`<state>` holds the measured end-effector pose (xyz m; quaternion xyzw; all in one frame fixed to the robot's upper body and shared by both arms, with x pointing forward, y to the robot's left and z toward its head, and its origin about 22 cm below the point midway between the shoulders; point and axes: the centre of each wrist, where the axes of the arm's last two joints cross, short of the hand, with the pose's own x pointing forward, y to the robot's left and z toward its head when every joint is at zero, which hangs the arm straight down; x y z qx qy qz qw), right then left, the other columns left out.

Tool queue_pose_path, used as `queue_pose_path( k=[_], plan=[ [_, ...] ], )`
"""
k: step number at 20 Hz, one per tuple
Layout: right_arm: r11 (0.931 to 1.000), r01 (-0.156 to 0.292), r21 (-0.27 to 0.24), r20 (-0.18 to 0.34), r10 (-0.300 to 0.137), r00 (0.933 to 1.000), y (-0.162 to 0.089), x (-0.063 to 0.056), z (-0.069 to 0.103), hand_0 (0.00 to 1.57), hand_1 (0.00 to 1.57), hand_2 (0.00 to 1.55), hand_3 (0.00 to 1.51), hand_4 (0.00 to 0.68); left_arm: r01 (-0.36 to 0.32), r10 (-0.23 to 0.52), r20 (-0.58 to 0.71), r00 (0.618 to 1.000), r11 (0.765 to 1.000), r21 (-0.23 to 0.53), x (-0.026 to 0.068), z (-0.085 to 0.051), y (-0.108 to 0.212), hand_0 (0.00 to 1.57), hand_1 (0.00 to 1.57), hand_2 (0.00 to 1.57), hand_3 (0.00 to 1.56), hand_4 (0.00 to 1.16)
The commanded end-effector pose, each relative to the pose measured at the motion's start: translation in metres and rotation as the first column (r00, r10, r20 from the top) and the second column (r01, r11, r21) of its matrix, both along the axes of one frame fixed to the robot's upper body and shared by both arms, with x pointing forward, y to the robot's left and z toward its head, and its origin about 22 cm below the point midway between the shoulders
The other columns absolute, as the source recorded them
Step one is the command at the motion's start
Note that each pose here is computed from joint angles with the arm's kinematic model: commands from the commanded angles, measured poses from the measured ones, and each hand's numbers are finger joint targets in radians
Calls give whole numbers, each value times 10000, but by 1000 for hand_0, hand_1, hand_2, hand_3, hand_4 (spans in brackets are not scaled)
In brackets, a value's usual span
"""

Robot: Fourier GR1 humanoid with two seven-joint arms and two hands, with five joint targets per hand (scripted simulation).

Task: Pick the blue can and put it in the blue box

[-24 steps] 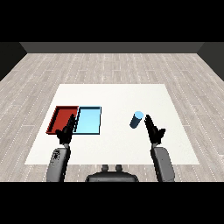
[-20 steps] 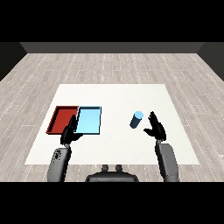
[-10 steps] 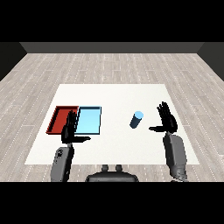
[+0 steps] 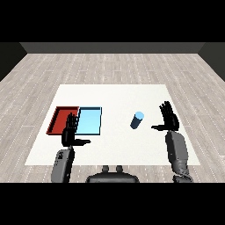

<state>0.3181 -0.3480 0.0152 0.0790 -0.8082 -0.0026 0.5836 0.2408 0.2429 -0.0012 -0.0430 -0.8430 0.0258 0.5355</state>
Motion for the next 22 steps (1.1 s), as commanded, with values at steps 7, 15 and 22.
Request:
queue_pose_path(
  k=[7,15,22],
  plan=[
    [9992,-154,370,-537,173,9984,81,-81,-194,0,0,0,0,0,-174,173,-116,9998,9998,-10,-119,-164,-51,0,0,0,0,0],
    [9974,-57,719,-1300,151,9914,-1,144,-231,0,0,0,0,0,-41,44,108,9999,9996,-271,-1,-35,-136,0,0,0,0,0],
    [9961,78,882,-1857,87,9826,292,145,-547,0,0,0,0,0,-166,169,108,9998,9994,-299,8,188,90,0,0,0,0,0]
  ],
)
